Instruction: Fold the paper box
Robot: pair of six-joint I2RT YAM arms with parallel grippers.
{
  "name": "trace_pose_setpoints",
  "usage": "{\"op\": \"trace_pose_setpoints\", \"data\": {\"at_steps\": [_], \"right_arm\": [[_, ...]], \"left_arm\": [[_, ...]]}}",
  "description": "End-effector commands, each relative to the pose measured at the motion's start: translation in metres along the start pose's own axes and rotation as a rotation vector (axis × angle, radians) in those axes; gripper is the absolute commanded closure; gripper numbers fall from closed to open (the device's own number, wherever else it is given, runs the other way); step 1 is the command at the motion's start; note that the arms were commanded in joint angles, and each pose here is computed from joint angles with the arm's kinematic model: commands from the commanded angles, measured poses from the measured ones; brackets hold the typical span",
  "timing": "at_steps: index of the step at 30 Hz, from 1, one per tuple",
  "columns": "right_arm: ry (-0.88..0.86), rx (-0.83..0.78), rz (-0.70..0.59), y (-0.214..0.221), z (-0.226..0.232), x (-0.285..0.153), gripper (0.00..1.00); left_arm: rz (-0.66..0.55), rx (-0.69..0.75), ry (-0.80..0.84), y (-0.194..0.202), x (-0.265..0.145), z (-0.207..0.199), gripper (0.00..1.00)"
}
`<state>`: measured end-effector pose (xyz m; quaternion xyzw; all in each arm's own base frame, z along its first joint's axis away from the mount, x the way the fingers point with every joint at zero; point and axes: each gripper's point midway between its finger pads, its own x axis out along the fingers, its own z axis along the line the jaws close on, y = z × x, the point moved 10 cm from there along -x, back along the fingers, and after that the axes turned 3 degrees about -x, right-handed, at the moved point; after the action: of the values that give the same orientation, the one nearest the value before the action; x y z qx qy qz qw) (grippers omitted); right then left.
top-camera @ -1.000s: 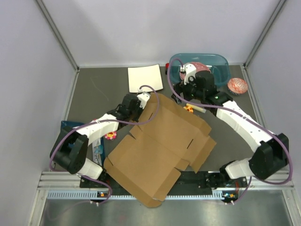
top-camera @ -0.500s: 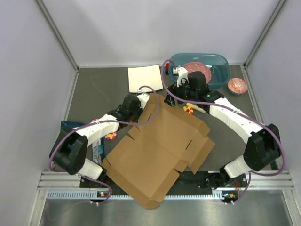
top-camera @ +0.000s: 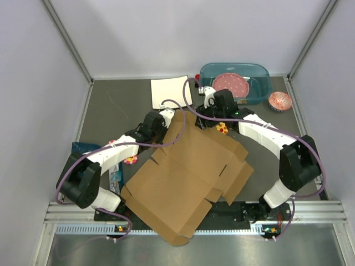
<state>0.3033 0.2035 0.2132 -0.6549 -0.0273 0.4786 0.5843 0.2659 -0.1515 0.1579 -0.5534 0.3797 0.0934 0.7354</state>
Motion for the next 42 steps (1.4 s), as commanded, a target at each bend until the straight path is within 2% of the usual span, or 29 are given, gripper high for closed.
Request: {"op": "trace_pose_setpoints", "data": {"at_steps": [1, 4, 10, 15, 21, 24, 29, 35, 42], "right_arm": [[-0.031, -0.019, -0.027, -0.011, 0.008, 0.01, 0.53], [-0.03, -0.008, 0.002, -0.01, 0.011, 0.016, 0.75], [0.081, -0.074, -0.061, -0.022, 0.014, -0.001, 0.9], [0.163, -0.189, -0.093, -0.03, 0.016, -0.016, 0.95], [0.259, -0.262, -0.107, -0.03, 0.008, -0.025, 0.99], [0.291, -0.292, -0.111, -0.029, 0.005, -0.028, 1.0], [0.292, -0.318, -0.126, -0.023, 0.005, -0.032, 1.0], [0.34, -0.398, -0.12, -0.015, 0.012, -0.033, 1.0], [0.484, -0.526, -0.127, -0.01, 0.022, -0.039, 1.0]], "left_arm": [[-0.05, -0.057, 0.008, -0.008, -0.007, -0.003, 1.0], [-0.039, -0.068, 0.003, -0.01, -0.007, -0.003, 1.0], [-0.095, -0.175, 0.018, -0.018, -0.013, -0.009, 1.0], [-0.236, -0.294, 0.101, -0.024, -0.027, -0.016, 0.99], [-0.341, -0.376, 0.199, -0.029, -0.039, -0.025, 0.92], [-0.349, -0.404, 0.21, -0.03, -0.042, -0.027, 0.85], [-0.368, -0.4, 0.209, -0.029, -0.049, -0.025, 0.81], [-0.344, -0.384, 0.201, -0.022, -0.049, -0.025, 0.8], [-0.325, -0.408, 0.185, -0.012, -0.045, -0.025, 0.81]]}}
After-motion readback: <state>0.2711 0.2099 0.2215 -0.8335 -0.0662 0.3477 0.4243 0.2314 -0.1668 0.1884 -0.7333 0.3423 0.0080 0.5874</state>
